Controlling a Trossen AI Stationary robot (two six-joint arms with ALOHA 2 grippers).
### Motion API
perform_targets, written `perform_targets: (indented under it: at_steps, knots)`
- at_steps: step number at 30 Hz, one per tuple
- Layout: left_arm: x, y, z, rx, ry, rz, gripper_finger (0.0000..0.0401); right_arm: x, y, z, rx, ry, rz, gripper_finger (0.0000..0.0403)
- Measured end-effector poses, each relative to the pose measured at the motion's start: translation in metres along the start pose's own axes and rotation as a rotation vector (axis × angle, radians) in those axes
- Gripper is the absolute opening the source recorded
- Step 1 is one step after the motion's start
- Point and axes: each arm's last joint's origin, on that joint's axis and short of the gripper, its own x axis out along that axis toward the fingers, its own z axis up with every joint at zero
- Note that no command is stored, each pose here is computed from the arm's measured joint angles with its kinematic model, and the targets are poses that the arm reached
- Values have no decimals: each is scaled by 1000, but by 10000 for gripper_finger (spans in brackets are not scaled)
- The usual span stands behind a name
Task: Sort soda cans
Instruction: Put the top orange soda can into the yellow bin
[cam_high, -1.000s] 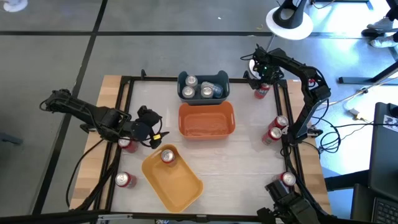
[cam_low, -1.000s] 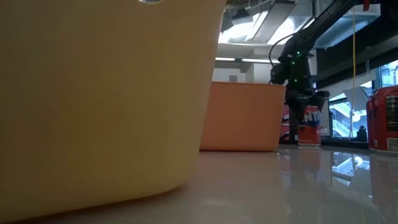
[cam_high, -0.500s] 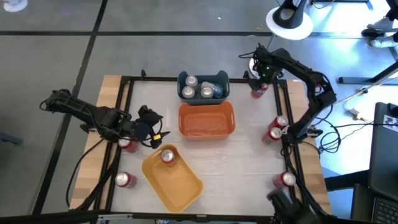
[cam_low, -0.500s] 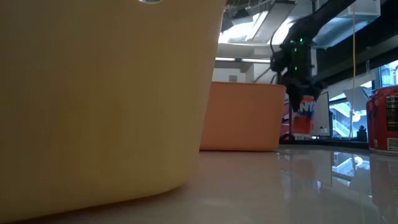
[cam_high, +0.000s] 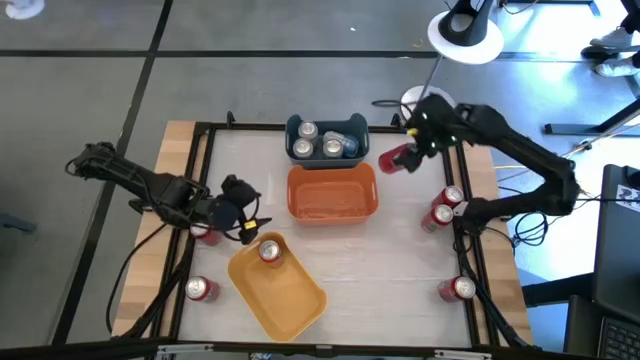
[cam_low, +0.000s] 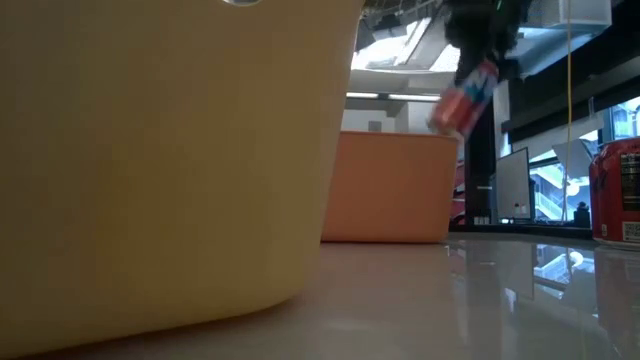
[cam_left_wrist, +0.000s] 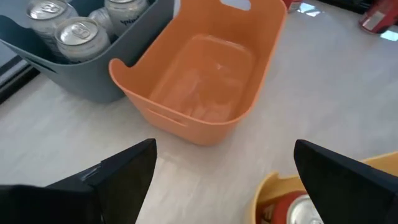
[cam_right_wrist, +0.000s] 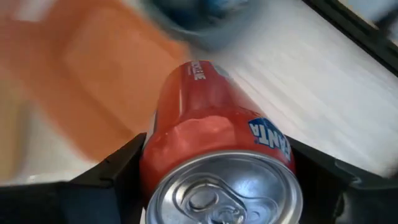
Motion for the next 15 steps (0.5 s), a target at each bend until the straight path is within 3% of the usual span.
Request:
perform_targets:
  at_steps: [7,15]
  knots:
    - [-3,-4,-3,-8,6,-24,366,-17,82,-22,-136,-164,278,285]
    - [-9,-5,-15,-85,71,-12,366,-15,181,-44,-357,-354,621,285]
